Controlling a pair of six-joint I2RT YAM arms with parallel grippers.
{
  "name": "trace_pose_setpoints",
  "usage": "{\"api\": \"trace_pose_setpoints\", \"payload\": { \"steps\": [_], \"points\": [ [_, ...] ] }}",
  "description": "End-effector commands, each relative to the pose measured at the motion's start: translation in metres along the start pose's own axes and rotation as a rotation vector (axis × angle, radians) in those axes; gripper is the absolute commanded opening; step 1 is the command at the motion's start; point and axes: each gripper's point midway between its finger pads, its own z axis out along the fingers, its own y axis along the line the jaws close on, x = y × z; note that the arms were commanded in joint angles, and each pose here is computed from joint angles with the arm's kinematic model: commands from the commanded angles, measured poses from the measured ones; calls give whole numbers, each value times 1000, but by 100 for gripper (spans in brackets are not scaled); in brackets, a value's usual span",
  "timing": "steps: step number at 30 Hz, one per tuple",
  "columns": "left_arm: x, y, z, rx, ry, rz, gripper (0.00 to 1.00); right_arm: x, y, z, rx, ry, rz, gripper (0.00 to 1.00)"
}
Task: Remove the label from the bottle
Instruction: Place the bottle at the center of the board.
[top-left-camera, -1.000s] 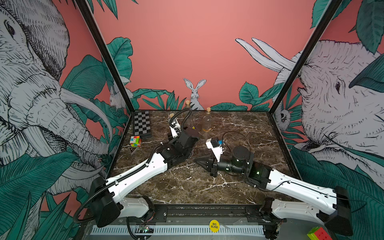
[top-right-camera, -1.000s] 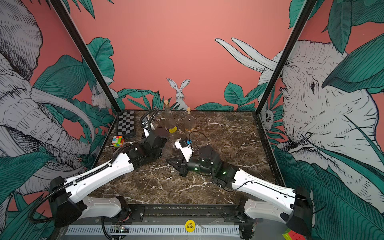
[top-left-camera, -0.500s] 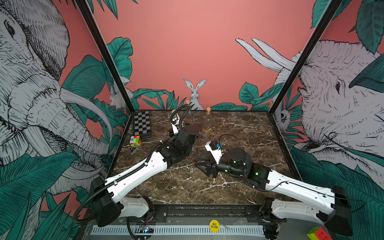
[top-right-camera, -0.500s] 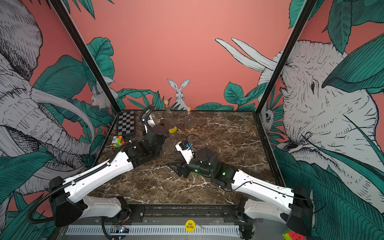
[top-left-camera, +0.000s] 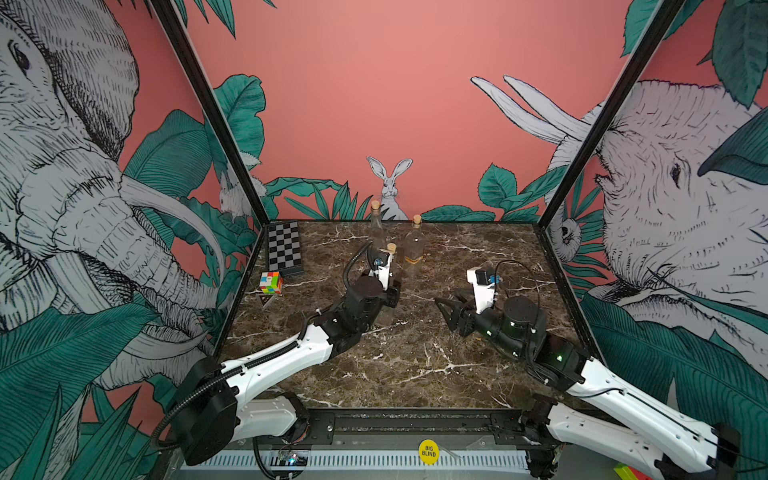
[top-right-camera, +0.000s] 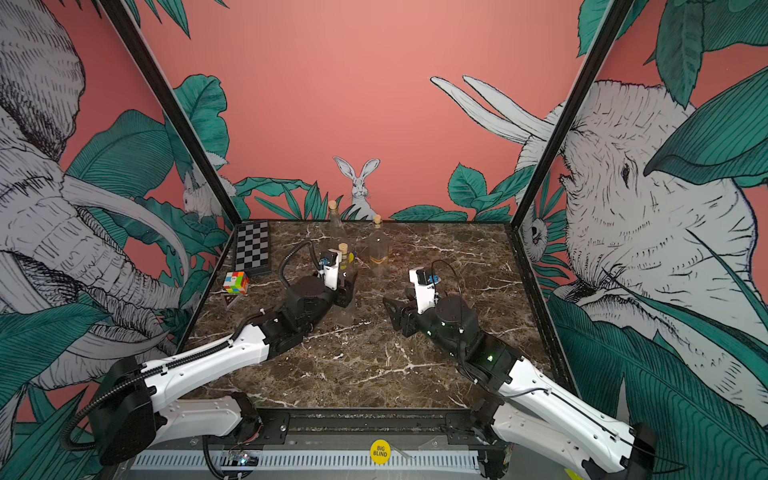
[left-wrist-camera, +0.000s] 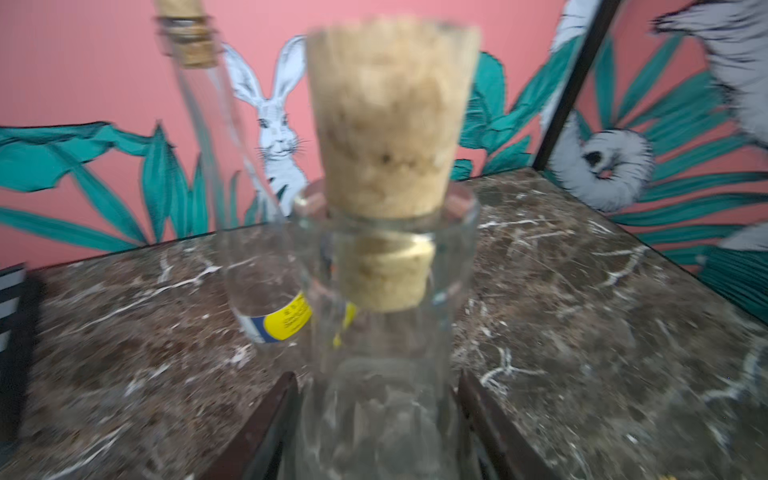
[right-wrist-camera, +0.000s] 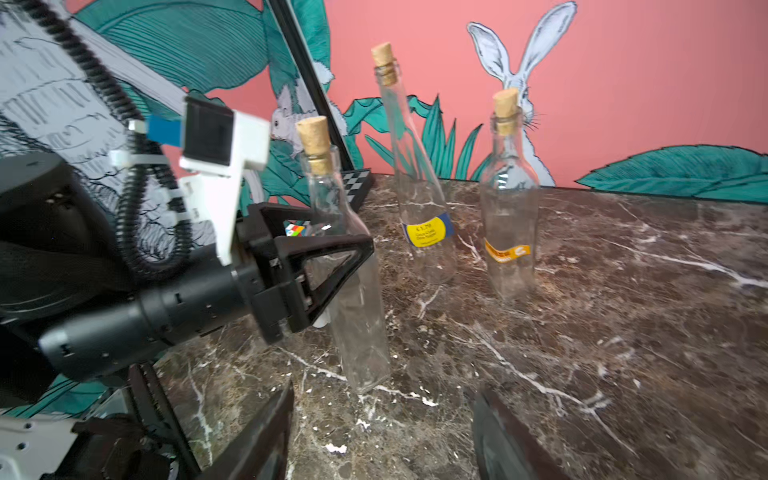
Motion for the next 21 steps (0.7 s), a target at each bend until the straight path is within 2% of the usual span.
{"api": "trace_pose_setpoints", "payload": {
  "steps": [1,4,9,21],
  "points": [
    [-54,-29,-19,225,-226,51,0,-3,-16,1,70,-26,32,67],
    [-49,-29,-22,246,-265,89,0,-5,-21,4,81,-28,45,67],
    [-37,-32,-18,269,-260,129,0,-4,-27,13,92,-10,63,67],
    [-11,-27,-5,248,-281,86,0,-5,-31,24,104,26,76,67]
  ]
}}
